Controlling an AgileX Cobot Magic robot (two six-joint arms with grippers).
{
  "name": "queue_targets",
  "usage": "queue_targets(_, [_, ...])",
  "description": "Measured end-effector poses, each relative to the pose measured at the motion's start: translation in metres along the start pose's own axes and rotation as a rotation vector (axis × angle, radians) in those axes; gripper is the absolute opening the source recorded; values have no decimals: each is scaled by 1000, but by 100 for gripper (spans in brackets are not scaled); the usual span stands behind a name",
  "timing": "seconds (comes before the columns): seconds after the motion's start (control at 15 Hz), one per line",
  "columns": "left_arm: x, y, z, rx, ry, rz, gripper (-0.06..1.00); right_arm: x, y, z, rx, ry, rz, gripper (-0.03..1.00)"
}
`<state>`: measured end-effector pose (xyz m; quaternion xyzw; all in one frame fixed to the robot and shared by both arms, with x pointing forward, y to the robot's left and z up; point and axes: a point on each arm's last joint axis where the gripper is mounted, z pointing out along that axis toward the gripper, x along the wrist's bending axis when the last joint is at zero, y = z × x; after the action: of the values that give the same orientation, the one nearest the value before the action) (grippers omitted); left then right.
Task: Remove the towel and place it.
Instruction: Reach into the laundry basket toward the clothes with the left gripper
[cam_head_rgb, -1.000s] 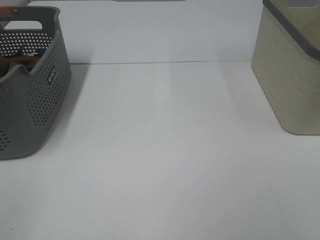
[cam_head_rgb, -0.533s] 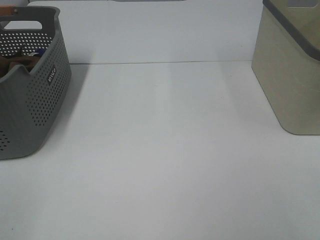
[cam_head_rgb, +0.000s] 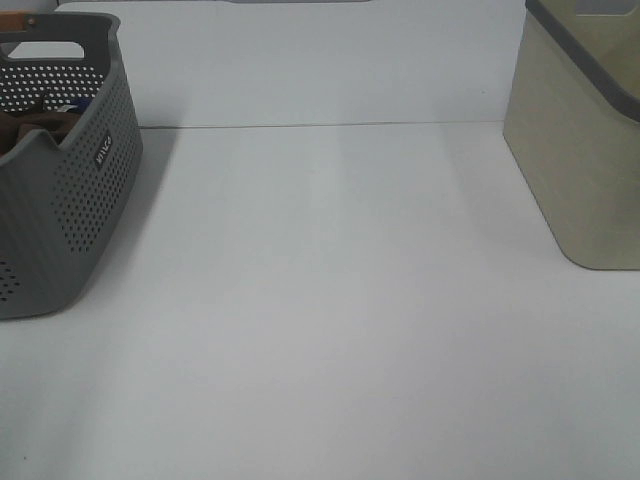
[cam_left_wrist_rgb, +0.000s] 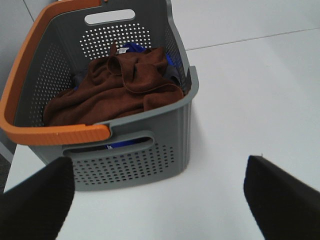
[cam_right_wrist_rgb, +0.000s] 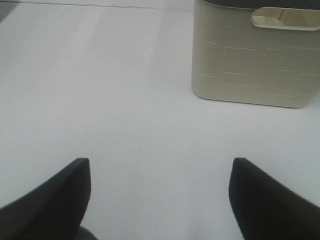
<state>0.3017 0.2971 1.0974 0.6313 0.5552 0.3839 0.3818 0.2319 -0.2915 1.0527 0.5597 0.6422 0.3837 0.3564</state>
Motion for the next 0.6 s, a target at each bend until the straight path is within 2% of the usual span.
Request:
queue_targets(0.33, [9,63,83,188,5,21,87,0,0,0,0,0,0,73])
queue_targets(0.6, [15,110,154,264,13,31,87,0,0,0,0,0,0,73])
